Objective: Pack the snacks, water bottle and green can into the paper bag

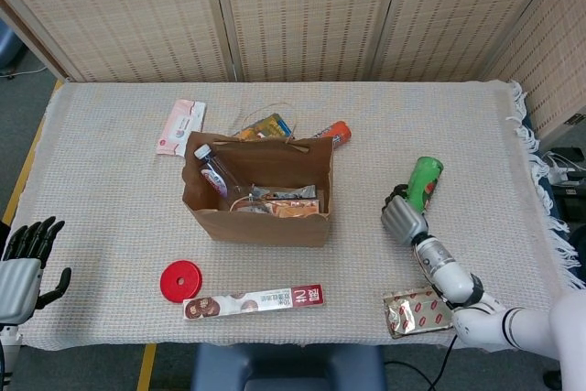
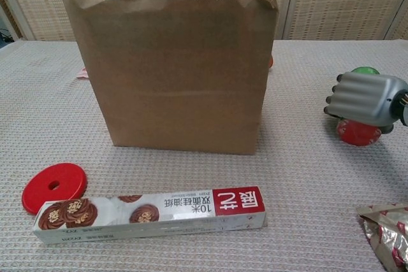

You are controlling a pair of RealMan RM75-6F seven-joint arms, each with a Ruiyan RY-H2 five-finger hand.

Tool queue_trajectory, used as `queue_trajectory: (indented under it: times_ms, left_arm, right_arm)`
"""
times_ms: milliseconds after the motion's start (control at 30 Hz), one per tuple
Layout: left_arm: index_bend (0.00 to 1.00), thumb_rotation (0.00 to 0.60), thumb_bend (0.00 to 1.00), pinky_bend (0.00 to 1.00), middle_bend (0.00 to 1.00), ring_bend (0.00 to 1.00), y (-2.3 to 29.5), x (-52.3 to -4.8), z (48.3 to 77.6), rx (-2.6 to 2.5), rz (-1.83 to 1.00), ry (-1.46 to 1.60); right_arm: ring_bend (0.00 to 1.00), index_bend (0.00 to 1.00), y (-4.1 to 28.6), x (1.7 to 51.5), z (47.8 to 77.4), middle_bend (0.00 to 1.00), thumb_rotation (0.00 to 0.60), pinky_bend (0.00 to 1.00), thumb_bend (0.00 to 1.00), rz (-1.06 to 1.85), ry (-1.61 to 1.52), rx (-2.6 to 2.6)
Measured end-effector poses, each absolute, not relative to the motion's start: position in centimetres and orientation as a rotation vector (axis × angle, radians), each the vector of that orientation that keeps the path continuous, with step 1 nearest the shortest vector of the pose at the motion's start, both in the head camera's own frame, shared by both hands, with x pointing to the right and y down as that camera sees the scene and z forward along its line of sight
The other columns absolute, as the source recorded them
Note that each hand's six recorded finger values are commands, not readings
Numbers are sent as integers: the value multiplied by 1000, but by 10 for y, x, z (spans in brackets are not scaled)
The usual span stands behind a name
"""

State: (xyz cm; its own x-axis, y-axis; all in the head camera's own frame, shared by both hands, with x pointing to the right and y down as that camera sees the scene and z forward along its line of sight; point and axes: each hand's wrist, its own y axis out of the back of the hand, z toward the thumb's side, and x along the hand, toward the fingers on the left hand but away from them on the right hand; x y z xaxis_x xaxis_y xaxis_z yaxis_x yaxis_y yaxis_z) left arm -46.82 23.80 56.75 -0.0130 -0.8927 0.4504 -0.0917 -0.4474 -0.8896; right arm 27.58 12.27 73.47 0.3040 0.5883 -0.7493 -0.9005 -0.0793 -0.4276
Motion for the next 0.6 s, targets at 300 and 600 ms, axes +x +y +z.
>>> queue_trajectory:
  times_ms: [300,600]
  left_arm:
    - [53,600,446,0,0,0,238,-468,568,-1597,-1532,1041]
    - [53,600,446,0,0,0,238,-468,568,-1596,-1532,1040]
  right_arm:
    - [677,819,117,267,715,684,600,671,311,1195,262,-1115]
    - [687,834,80,263,644,693,600,671,311,1138,8,-1080]
